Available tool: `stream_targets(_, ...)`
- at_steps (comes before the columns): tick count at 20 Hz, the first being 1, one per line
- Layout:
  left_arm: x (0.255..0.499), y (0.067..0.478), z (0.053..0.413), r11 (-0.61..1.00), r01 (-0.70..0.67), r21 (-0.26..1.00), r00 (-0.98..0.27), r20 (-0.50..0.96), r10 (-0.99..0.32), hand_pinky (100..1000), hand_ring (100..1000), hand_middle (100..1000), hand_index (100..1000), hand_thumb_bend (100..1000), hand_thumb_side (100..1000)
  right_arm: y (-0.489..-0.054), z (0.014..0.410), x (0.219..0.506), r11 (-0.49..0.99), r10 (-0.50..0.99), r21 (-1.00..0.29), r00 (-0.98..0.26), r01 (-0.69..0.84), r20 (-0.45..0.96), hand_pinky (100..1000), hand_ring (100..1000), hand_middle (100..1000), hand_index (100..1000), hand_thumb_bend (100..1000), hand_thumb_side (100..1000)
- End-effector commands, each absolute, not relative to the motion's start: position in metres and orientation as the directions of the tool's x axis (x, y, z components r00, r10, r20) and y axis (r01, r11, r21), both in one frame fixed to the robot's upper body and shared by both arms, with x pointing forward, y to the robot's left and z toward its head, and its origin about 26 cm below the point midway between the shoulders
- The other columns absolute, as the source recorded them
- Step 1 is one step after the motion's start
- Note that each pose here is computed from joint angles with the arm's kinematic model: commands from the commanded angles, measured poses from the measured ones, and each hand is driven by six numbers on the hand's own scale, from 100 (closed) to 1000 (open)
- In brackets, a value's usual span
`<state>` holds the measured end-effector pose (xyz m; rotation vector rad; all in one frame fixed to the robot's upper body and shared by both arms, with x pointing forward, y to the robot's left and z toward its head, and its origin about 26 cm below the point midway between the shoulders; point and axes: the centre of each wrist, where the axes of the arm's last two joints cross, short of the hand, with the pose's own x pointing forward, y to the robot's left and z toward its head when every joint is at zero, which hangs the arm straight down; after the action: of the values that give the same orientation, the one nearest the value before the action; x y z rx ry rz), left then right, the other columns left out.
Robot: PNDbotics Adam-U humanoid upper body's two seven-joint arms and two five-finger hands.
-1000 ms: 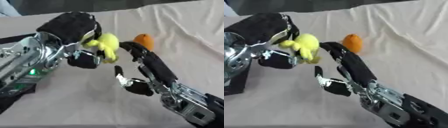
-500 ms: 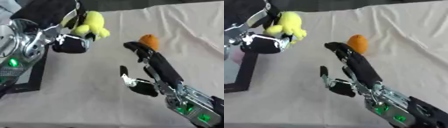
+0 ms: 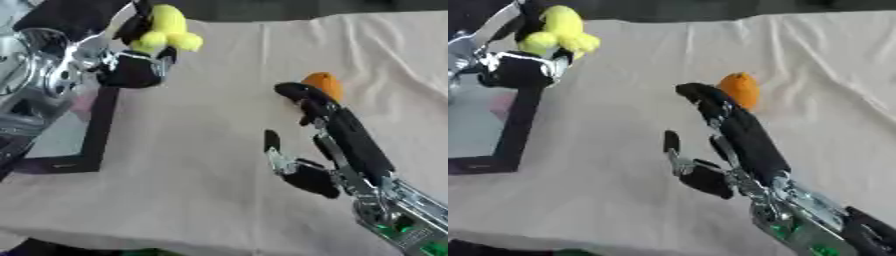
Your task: Pick up the objects with one hand, pass them to the other hand, and then place them into the box on the other side of the table.
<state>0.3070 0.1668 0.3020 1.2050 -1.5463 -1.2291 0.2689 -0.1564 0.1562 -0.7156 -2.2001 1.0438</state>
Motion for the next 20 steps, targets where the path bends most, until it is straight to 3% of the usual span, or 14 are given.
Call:
stream_targets(1,0.315,0.186,0.309,0.131,-0.078,0.988,-0.034,0.129,-0.991,689,472,243,267,100,275,-0.161,0.162,0.27,0.551,0.681,-0.795,-0.687,0.254,0.252,533,911,860,927,100,505)
stream_targets(20,0.351,0.257,0.281,0.165,-0.165,0.972,0.22,0.199,-0.955,684,462,234,274,100,264,-0.162,0.162,0.271,0.604,0.677,-0.726,-0.691,0.328,0.251,525,903,857,920,100,440)
